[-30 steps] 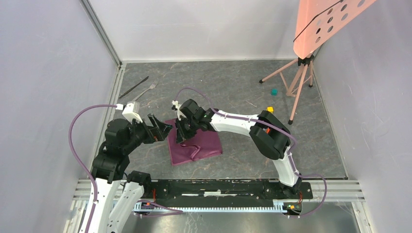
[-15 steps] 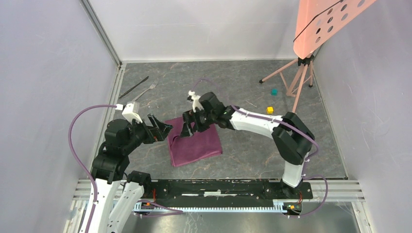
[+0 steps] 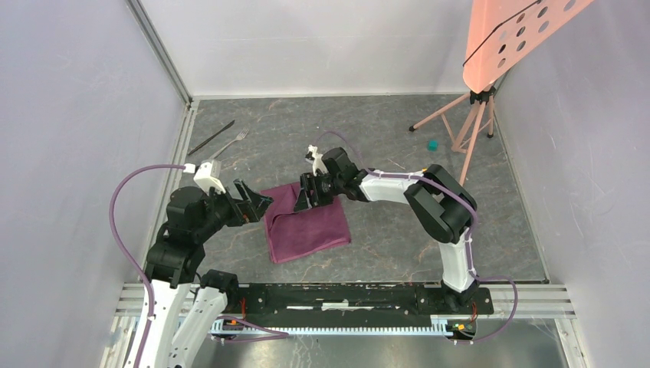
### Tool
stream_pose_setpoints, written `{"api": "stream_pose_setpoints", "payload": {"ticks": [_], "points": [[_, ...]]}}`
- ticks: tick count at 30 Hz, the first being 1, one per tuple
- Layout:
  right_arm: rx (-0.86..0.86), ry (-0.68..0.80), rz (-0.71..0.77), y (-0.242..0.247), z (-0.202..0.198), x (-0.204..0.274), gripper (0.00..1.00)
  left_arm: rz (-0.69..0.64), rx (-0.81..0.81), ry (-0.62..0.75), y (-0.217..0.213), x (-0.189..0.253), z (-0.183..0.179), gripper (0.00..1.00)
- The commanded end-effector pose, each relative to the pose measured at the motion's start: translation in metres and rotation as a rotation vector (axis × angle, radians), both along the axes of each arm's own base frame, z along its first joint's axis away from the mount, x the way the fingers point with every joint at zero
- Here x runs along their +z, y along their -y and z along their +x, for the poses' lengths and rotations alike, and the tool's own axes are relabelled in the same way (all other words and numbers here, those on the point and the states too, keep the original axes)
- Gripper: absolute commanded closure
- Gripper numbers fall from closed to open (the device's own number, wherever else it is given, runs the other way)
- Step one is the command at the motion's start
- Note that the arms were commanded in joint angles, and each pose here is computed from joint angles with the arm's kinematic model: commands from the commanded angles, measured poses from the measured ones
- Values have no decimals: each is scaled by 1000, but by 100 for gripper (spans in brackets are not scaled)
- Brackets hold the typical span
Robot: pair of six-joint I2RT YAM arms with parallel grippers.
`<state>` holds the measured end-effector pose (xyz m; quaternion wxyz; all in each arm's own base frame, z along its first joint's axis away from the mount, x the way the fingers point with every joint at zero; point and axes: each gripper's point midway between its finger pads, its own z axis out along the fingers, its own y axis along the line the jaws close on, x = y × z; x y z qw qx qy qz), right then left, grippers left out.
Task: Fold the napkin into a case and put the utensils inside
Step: Smooth out the square-folded napkin at the center of the board.
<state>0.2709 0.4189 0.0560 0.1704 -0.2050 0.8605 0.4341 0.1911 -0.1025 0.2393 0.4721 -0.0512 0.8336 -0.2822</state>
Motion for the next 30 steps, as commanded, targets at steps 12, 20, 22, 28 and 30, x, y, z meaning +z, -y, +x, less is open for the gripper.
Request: {"api": "stream_pose_setpoints", "payload": {"ticks": [12,20,22,28,30], "points": [[3,-24,80,-20,8,-9,49,17,3,26,-1,3,8,0],[-30,-62,184,-39,11,8,77,17,2,28,-1,3,8,0],[-46,-67,224,-47,14,16,81,16,1,27,-1,3,7,0],[-118,-76,309,-81,41,26,81,17,3,27,-1,3,7,0],[-119,-75,368,-104,52,36,77,17,3,25,-1,2,7,0]]}}
